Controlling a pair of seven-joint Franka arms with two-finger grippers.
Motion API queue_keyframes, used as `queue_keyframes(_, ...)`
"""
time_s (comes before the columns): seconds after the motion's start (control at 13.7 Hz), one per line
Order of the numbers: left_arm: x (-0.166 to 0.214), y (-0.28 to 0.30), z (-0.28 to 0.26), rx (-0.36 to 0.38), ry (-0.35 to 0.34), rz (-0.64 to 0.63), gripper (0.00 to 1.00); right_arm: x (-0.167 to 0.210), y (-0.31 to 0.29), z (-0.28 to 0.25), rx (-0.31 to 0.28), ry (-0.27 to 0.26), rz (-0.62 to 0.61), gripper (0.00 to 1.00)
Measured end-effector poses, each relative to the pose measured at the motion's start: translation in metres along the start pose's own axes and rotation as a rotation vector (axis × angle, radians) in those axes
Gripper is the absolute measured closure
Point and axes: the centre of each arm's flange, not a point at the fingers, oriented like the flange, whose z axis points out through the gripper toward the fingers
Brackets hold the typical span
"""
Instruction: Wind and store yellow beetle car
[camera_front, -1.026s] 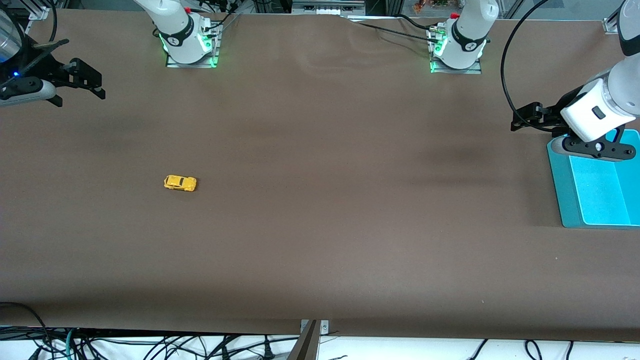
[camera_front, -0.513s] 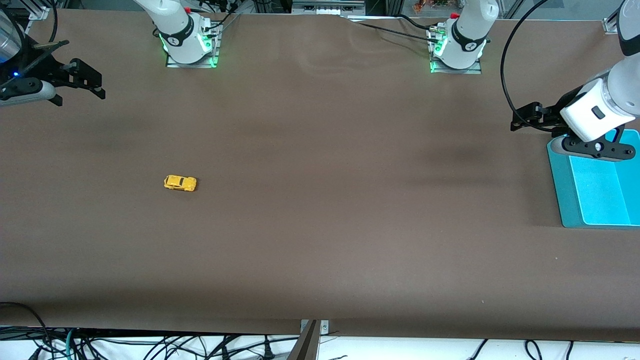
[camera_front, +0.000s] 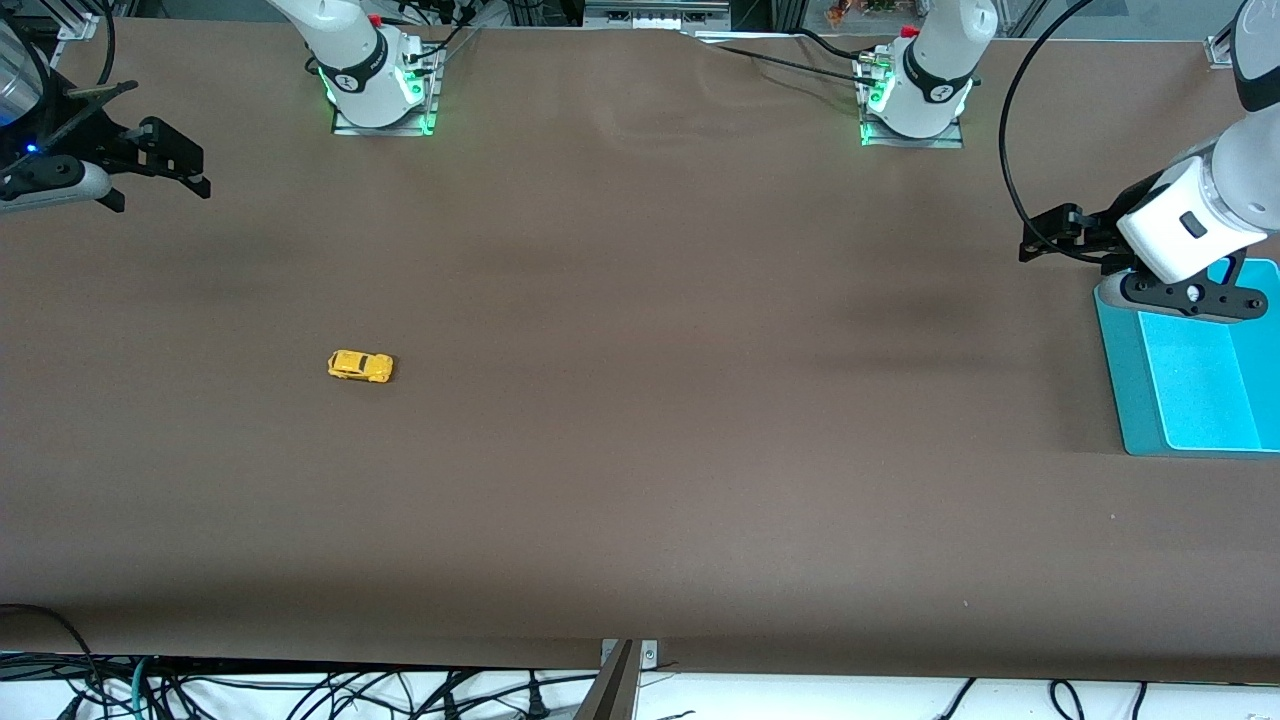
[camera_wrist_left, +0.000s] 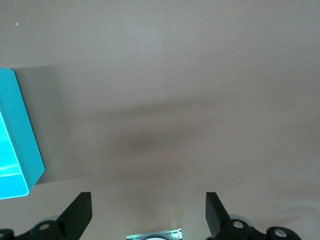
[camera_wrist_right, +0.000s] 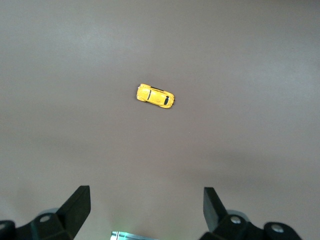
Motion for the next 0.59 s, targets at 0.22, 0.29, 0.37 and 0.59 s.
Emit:
queue_keyframes(0.22,0.0,0.0,0.0,0.0,0.0,0.0,0.0,0.0001,0.0,-0.0011,-0.001,0.002,0.0,0.0)
queue_keyframes(0.29,0.0,0.0,0.0,0.0,0.0,0.0,0.0,0.0001,0.0,-0.001,-0.001,0.002,0.0,0.0)
queue_keyframes(0.37,0.0,0.0,0.0,0.0,0.0,0.0,0.0,0.0002,0.0001,-0.0008,-0.001,0.002,0.0,0.0)
queue_keyframes(0.59,0.0,0.0001,0.0,0.0,0.0,0.0,0.0,0.0009,0.0002,0.0005,0.0,-0.001,0.0,0.0)
